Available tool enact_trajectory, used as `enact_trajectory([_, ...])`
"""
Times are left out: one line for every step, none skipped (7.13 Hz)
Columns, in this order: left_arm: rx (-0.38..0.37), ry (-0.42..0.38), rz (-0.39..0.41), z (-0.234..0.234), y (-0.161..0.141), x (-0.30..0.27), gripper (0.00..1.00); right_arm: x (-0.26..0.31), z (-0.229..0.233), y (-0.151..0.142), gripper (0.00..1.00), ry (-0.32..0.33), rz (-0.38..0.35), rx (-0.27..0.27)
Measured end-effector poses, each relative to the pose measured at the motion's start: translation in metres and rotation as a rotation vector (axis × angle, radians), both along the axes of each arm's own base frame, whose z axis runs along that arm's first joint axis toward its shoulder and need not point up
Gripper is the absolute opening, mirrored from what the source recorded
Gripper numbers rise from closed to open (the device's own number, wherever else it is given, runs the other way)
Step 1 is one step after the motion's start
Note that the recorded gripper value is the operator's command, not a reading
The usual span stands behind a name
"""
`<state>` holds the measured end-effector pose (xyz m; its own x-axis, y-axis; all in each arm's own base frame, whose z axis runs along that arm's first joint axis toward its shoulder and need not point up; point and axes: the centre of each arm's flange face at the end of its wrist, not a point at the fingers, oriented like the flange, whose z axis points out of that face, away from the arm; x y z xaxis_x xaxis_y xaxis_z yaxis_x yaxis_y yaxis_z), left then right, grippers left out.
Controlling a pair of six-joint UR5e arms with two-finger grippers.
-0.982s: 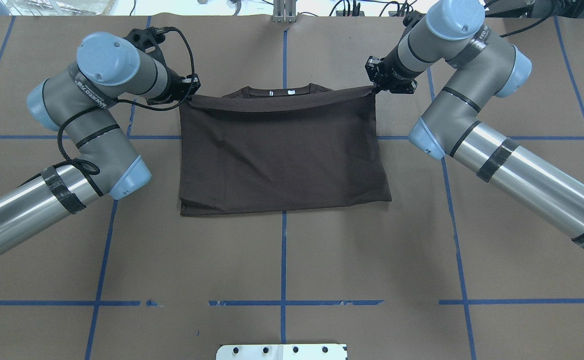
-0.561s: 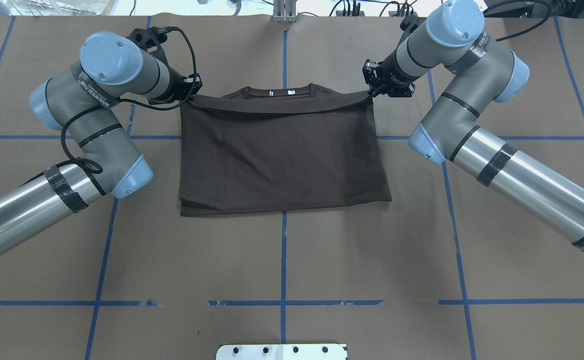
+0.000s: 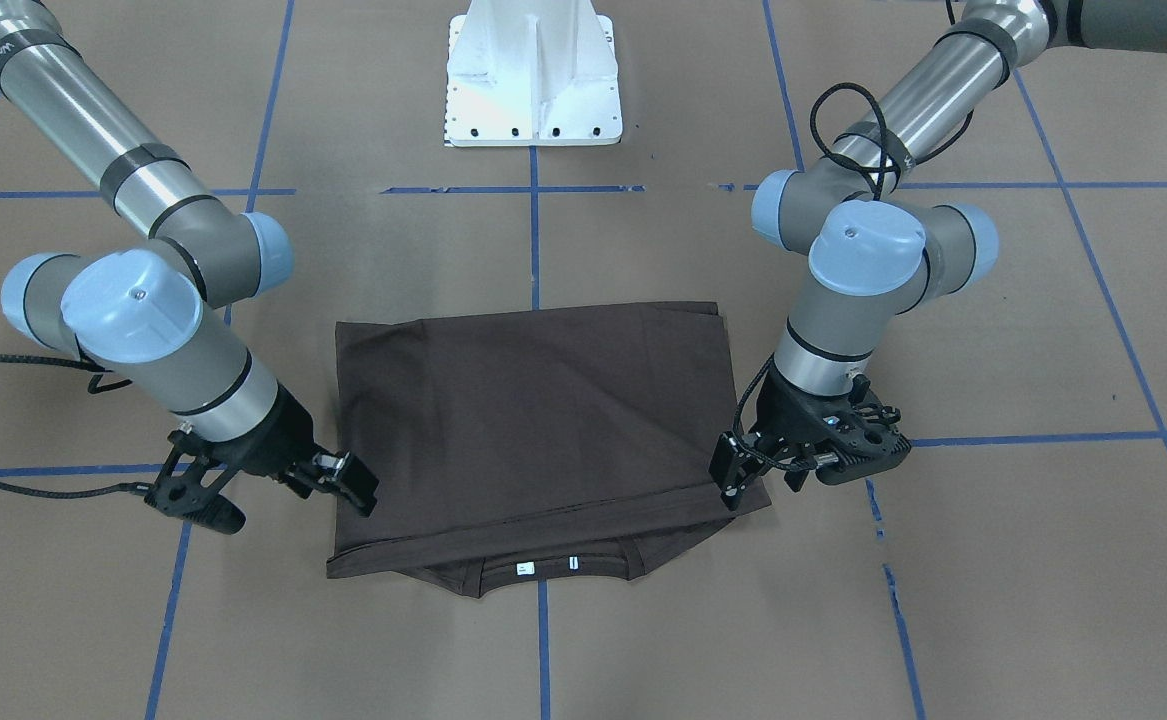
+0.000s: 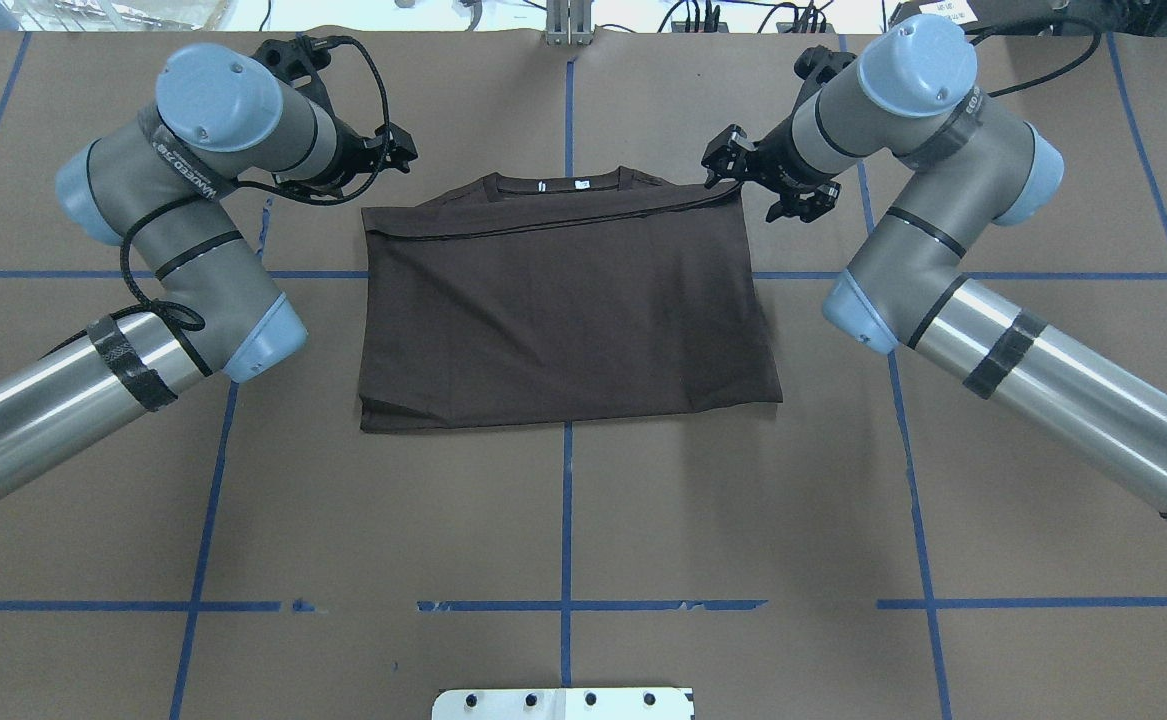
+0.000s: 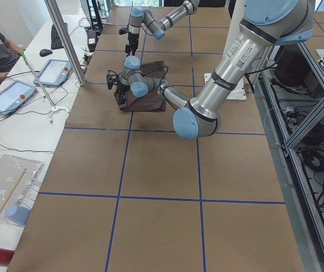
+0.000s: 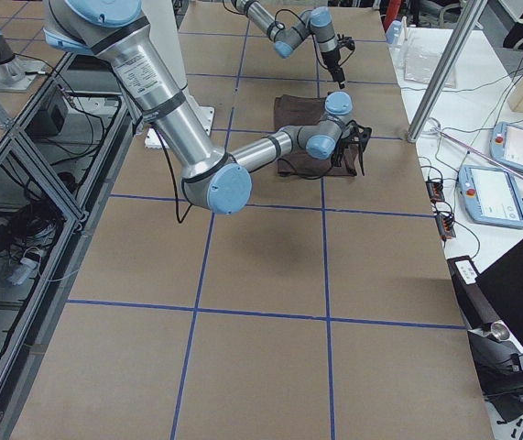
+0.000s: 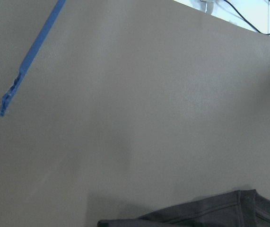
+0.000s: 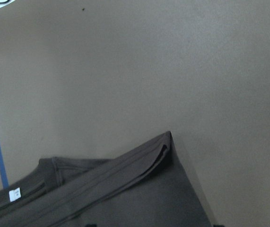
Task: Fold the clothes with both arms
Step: 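Move the right gripper to the folded edge nearest it while left gripper rises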
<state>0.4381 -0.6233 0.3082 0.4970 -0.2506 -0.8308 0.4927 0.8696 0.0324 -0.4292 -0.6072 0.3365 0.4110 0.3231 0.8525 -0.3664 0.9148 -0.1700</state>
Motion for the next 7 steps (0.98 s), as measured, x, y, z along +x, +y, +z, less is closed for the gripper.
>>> enact_trajectory([0.005, 0.007, -0.001, -0.005, 0.001, -0.002, 1.00, -0.001, 0.008, 0.040, 1.00, -0.010, -0.029, 0.017])
enact_trajectory([0.007, 0.013, -0.002, -0.009, 0.001, -0.003, 1.00, 0.000, 0.022, 0.086, 1.00, -0.009, -0.060, 0.026])
enact_trajectory([0.012, 0.021, -0.005, -0.014, 0.003, -0.005, 1.00, -0.003, 0.039, 0.132, 1.00, 0.006, -0.089, 0.035])
enact_trajectory([0.018, 0.030, -0.006, -0.022, 0.005, -0.007, 1.00, -0.010, 0.053, 0.166, 0.99, 0.028, -0.113, 0.042])
enact_trajectory([0.021, 0.033, -0.006, -0.026, 0.007, -0.008, 1.00, -0.018, 0.062, 0.185, 0.66, 0.043, -0.133, 0.043])
enact_trajectory([0.022, 0.035, -0.006, -0.029, 0.008, -0.009, 1.00, -0.021, 0.065, 0.194, 0.50, 0.047, -0.146, 0.043])
enact_trajectory([0.023, 0.035, -0.005, -0.029, 0.008, -0.009, 1.00, -0.023, 0.063, 0.197, 0.34, 0.043, -0.155, 0.043])
